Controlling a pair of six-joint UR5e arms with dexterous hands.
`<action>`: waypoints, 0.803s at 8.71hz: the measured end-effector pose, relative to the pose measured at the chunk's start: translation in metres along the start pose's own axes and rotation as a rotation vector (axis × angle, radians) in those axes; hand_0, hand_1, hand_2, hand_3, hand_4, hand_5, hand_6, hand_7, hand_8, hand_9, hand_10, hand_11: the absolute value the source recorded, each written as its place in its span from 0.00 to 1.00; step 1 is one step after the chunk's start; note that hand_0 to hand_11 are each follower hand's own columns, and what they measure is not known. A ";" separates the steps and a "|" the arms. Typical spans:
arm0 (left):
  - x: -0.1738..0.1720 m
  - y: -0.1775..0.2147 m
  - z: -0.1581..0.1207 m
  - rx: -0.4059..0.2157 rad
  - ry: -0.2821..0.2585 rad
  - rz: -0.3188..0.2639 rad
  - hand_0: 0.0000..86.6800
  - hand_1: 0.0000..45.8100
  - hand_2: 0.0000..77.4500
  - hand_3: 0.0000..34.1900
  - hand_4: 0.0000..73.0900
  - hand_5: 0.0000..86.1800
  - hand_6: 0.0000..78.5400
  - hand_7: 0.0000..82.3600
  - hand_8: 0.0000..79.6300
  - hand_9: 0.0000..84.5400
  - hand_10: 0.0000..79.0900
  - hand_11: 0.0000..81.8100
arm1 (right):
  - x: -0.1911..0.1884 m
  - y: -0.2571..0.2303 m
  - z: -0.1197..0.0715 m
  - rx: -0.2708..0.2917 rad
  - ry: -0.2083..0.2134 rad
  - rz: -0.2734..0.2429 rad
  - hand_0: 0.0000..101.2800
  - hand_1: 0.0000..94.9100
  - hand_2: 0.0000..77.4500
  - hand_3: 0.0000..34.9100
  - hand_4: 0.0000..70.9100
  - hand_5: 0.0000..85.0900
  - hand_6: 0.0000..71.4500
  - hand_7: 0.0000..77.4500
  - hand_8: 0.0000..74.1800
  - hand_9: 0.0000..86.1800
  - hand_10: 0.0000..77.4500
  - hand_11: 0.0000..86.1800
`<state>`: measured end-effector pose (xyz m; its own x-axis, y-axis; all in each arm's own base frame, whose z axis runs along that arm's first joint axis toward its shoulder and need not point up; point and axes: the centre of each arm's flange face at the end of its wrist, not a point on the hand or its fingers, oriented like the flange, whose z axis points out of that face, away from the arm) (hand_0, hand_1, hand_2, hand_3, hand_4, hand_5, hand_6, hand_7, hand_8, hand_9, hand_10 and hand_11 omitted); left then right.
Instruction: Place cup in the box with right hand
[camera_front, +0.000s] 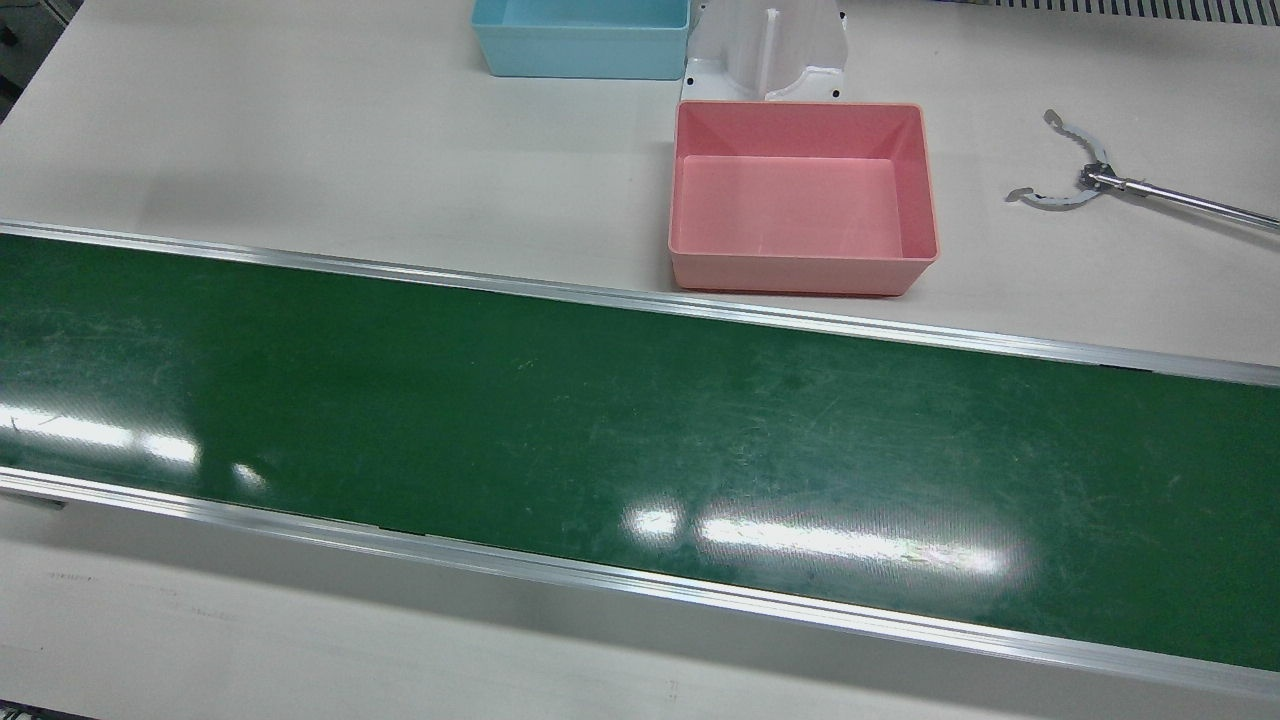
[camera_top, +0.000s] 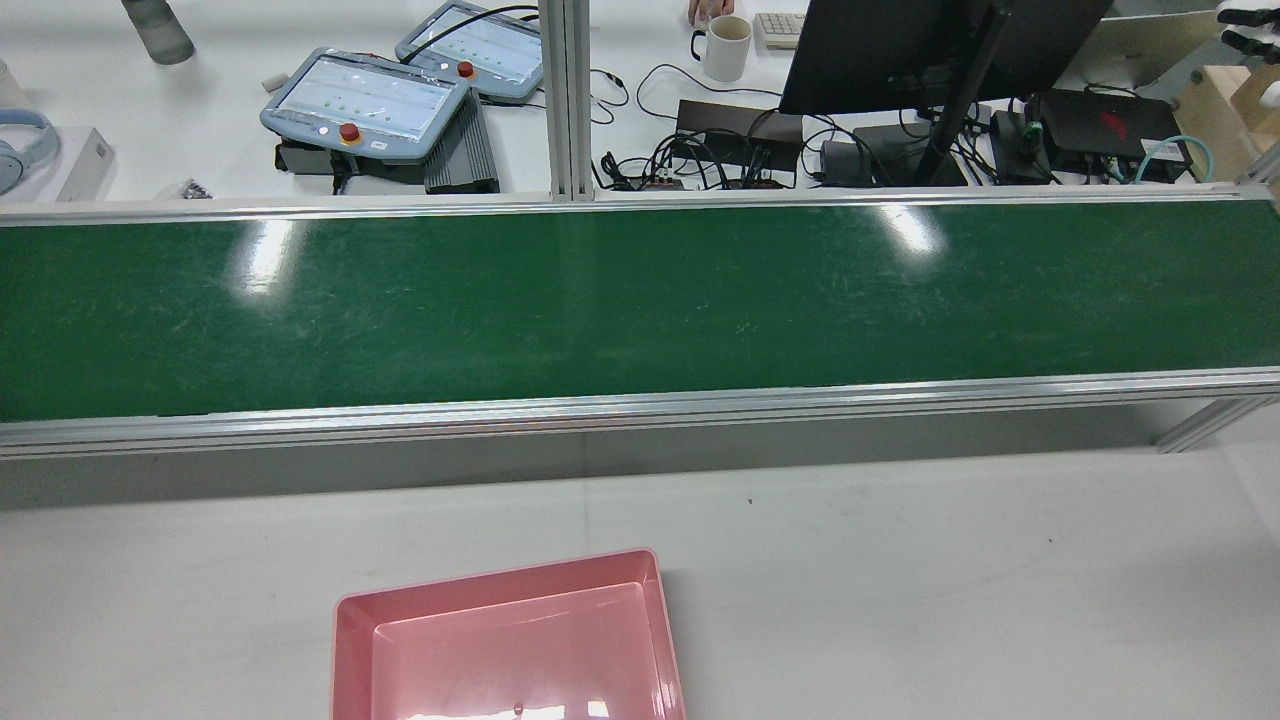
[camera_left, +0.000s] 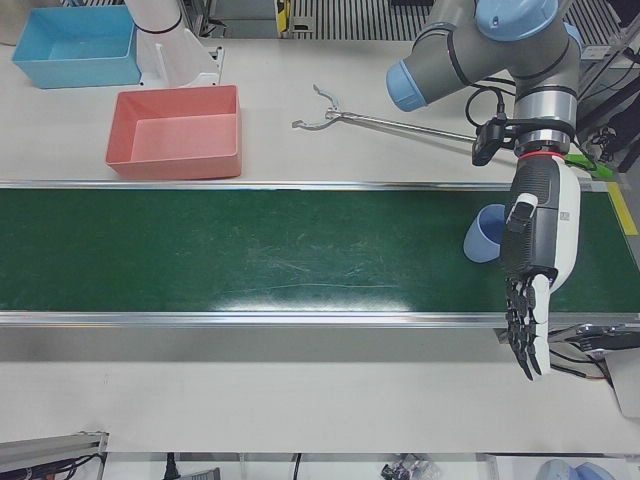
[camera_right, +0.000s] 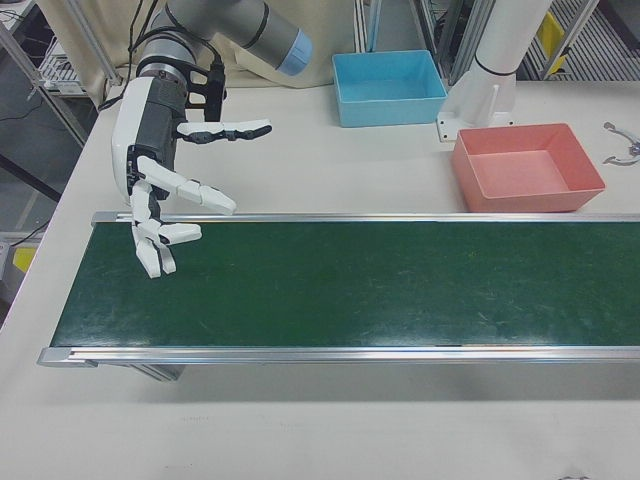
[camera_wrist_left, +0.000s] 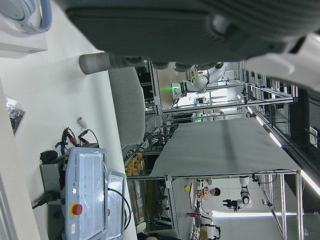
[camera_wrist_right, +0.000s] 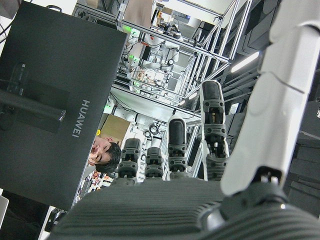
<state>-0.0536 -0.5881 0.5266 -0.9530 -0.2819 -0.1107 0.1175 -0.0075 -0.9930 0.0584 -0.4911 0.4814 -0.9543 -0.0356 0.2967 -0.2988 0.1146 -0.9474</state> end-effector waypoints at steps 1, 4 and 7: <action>0.000 0.000 0.000 0.000 0.000 0.000 0.00 0.01 0.01 0.00 0.00 0.00 0.00 0.00 0.00 0.00 0.00 0.00 | 0.000 0.000 0.000 0.000 0.000 0.000 0.55 0.13 0.01 0.00 0.53 0.06 0.17 0.67 0.07 0.18 0.14 0.20; 0.000 0.000 0.000 0.000 0.000 -0.001 0.00 0.01 0.01 0.00 0.00 0.00 0.00 0.00 0.00 0.00 0.00 0.00 | 0.000 0.000 0.000 0.000 0.001 0.000 0.55 0.13 0.01 0.00 0.53 0.06 0.17 0.68 0.07 0.18 0.15 0.21; 0.000 0.000 0.000 0.000 0.000 -0.001 0.00 0.01 0.01 0.00 0.00 0.00 0.00 0.00 0.00 0.00 0.00 0.00 | 0.001 0.000 0.000 0.000 0.001 0.000 0.55 0.13 0.01 0.00 0.53 0.06 0.18 0.68 0.07 0.18 0.15 0.20</action>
<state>-0.0536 -0.5881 0.5267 -0.9531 -0.2820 -0.1098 0.1168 -0.0078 -0.9931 0.0577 -0.4912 0.4813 -0.9544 -0.0342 0.2967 -0.2986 0.1151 -0.9474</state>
